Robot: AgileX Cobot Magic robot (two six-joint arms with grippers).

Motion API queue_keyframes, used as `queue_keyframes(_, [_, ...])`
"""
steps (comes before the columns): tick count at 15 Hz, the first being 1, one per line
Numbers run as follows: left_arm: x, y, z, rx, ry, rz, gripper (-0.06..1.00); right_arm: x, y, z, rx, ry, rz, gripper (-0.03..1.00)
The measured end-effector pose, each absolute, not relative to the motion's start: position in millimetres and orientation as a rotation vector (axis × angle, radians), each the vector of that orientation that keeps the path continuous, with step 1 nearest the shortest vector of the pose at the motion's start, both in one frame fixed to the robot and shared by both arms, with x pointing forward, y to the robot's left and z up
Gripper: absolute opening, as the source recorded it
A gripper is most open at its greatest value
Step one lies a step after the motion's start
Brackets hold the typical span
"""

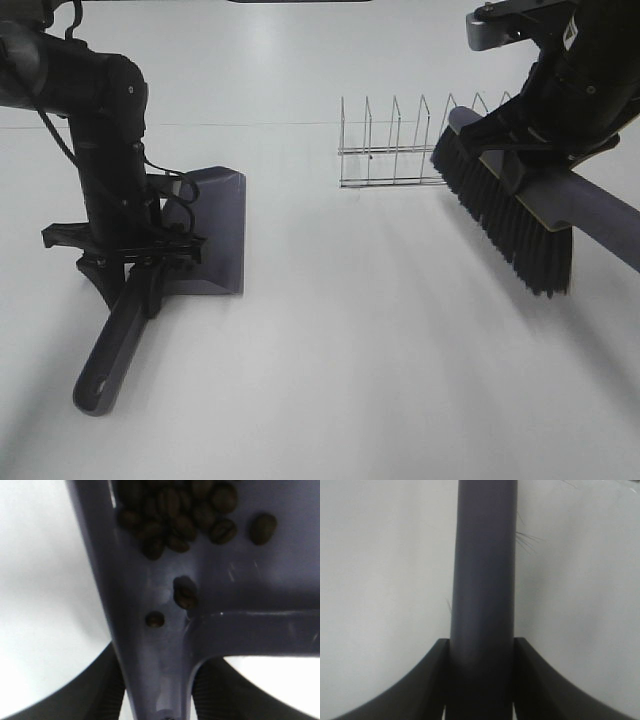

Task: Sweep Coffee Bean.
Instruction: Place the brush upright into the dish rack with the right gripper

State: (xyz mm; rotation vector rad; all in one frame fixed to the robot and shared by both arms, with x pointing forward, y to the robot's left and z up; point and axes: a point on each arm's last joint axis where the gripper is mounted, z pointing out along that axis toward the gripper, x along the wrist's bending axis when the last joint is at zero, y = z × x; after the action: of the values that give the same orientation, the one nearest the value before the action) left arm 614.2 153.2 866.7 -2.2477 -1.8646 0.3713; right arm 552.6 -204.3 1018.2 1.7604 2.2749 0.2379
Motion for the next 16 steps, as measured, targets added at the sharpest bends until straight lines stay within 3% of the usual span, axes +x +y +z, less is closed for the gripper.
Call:
queue_keyframes(5, [617,152,867,-2.273,-1.889,0.347,0.36,561,-218,1005,1.834,2.141,0.107,0.31])
queue_keyframes(9, [618,152,868,-2.283,-1.897,0.337,0.36,573,-255,985,2.034,2.083,0.076,0.31])
queue_keyframes(16, [618,152,868,-2.285,-1.899,0.335,0.36,609,-254,956,2.049,2.115,0.078,0.31])
